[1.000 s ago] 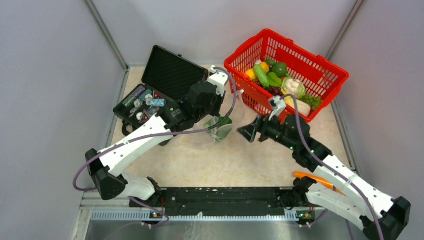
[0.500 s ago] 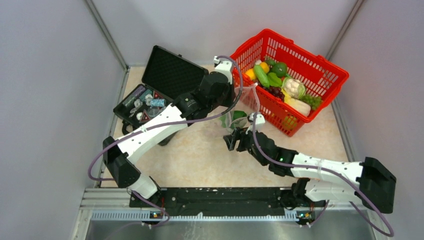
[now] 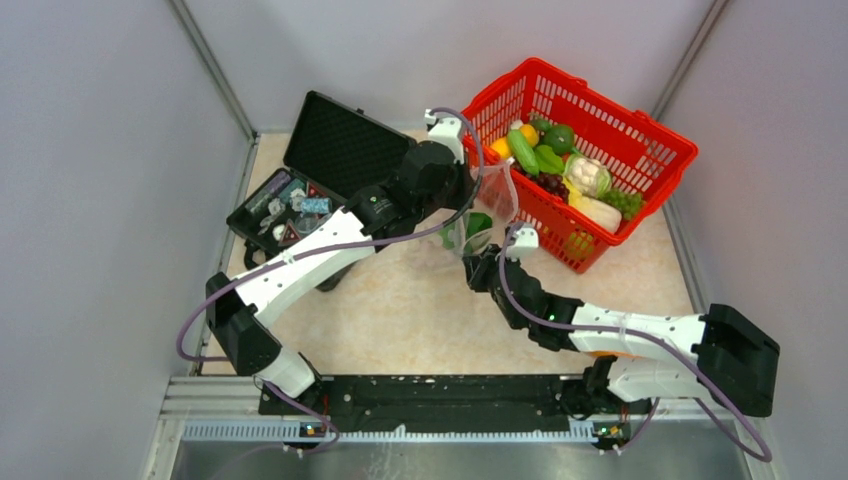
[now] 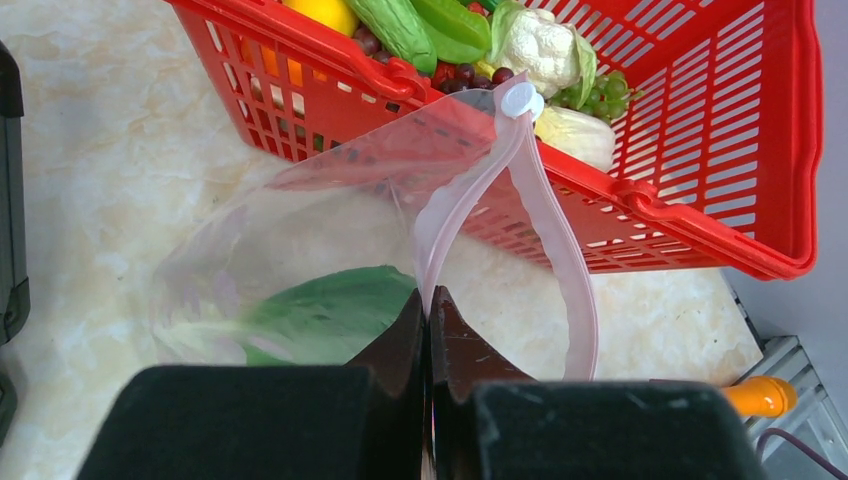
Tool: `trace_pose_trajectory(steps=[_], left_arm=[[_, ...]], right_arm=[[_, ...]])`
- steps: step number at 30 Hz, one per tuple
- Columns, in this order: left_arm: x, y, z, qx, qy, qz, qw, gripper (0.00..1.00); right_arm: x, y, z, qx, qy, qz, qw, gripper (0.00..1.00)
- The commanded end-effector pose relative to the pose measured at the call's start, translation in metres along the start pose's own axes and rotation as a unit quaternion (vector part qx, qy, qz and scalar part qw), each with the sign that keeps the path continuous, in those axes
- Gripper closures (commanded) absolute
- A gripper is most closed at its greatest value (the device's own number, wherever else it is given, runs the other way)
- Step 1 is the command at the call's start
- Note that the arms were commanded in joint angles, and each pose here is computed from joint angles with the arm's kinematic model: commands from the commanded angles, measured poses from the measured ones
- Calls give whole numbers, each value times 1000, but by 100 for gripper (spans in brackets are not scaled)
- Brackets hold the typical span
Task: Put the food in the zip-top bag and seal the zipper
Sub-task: Adjust the zipper food storage bag at the center of the board.
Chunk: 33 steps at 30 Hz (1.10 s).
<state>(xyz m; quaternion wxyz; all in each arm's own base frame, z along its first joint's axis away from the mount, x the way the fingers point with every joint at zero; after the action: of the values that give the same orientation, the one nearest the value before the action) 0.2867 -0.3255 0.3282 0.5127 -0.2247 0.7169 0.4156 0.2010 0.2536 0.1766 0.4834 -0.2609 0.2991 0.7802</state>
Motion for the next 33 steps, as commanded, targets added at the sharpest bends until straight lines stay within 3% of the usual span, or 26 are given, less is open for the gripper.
trace_pose_trajectory(steps=[1, 4, 10, 15, 18, 20, 24, 26, 27, 30, 31, 33], left_arm=[[-16, 3, 2, -5, -1, -38, 999, 100], [-22, 9, 6, -15, -19, -46, 999, 100], [-62, 38, 5, -4, -80, -54, 995, 100], [-108, 89, 7, 7, -150, -24, 988, 100], [-104, 104, 12, 10, -192, 12, 981, 100], [-95, 100, 19, -7, -205, 36, 978, 100], [-64, 81, 14, 13, -199, 94, 975, 100], [-54, 79, 20, -8, -193, 92, 977, 100], [-46, 78, 24, -16, -195, 93, 976, 100], [-30, 77, 34, -39, -198, 86, 976, 100], [-26, 78, 40, -60, -199, 80, 975, 100], [-11, 77, 50, -84, -204, 79, 972, 100]], right_arm=[[-15, 2, 27, -31, -21, -13, 999, 100], [-21, 9, 31, -47, -23, -7, 999, 100], [-52, 38, 86, -158, -3, 42, 986, 100], [-68, 69, 138, -293, -35, 150, 944, 100], [-73, 85, 153, -330, -48, 196, 922, 100], [-72, 81, 150, -318, -55, 218, 921, 100], [-56, 73, 147, -334, -58, 269, 901, 100], [-41, 71, 145, -340, -47, 304, 889, 100], [-37, 68, 141, -330, -39, 309, 891, 90], [-38, 61, 115, -271, -6, 274, 923, 36], [-43, 61, 105, -247, 7, 255, 935, 28], [-58, 67, 92, -220, 34, 216, 951, 21]])
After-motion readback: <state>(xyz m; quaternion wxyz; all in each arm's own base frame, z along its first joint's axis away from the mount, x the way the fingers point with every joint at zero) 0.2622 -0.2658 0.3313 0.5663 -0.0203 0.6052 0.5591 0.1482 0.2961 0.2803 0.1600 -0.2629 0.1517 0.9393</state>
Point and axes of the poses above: each gripper's point midway between its finger pads, its own y axis back along the fingers, its own z axis along the line the jaws close on, x = y × z, the point moved 5 cm from there along y, back along the fingers, and after that the axes turned 15 degrees about -y, right-handed, at the moved point
